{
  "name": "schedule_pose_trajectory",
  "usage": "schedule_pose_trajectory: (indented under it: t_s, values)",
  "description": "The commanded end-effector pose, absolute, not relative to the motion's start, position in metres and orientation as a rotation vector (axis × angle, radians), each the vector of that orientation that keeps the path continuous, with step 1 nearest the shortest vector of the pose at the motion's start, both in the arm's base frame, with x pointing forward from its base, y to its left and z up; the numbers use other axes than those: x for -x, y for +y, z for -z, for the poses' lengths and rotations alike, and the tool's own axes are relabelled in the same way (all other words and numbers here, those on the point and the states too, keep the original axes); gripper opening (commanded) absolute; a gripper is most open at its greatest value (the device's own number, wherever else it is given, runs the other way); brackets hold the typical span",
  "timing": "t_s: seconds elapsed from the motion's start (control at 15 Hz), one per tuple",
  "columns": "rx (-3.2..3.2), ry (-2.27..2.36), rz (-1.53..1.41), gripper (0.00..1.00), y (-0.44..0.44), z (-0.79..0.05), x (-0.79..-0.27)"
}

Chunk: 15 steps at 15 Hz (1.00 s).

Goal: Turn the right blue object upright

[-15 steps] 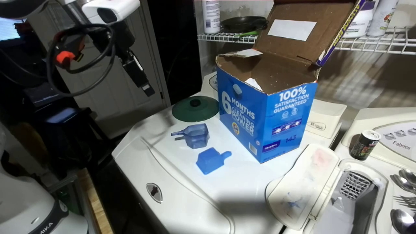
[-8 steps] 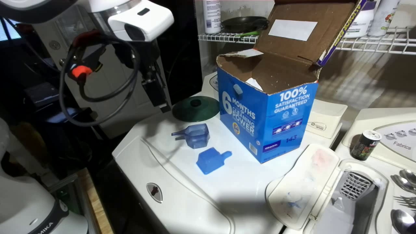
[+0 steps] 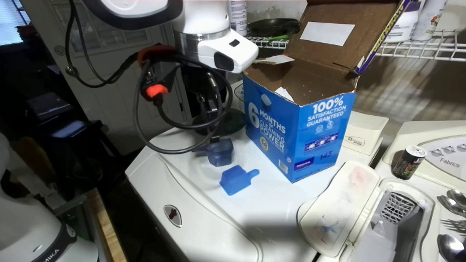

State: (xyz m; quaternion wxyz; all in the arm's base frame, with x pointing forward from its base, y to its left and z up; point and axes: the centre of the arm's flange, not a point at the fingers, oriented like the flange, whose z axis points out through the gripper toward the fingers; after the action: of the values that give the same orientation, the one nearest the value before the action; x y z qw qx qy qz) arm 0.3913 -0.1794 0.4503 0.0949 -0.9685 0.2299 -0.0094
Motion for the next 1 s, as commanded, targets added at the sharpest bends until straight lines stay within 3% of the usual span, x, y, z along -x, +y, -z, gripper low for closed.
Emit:
schedule_pose_trajectory:
  t_s: [0.0, 0.93]
  values:
    - [2.947, 0.589, -0.085, 1.00, -0.200, -0.440, -0.430]
    - [3.096, 0.250, 0.153, 1.00, -0.220, -0.346, -0.474]
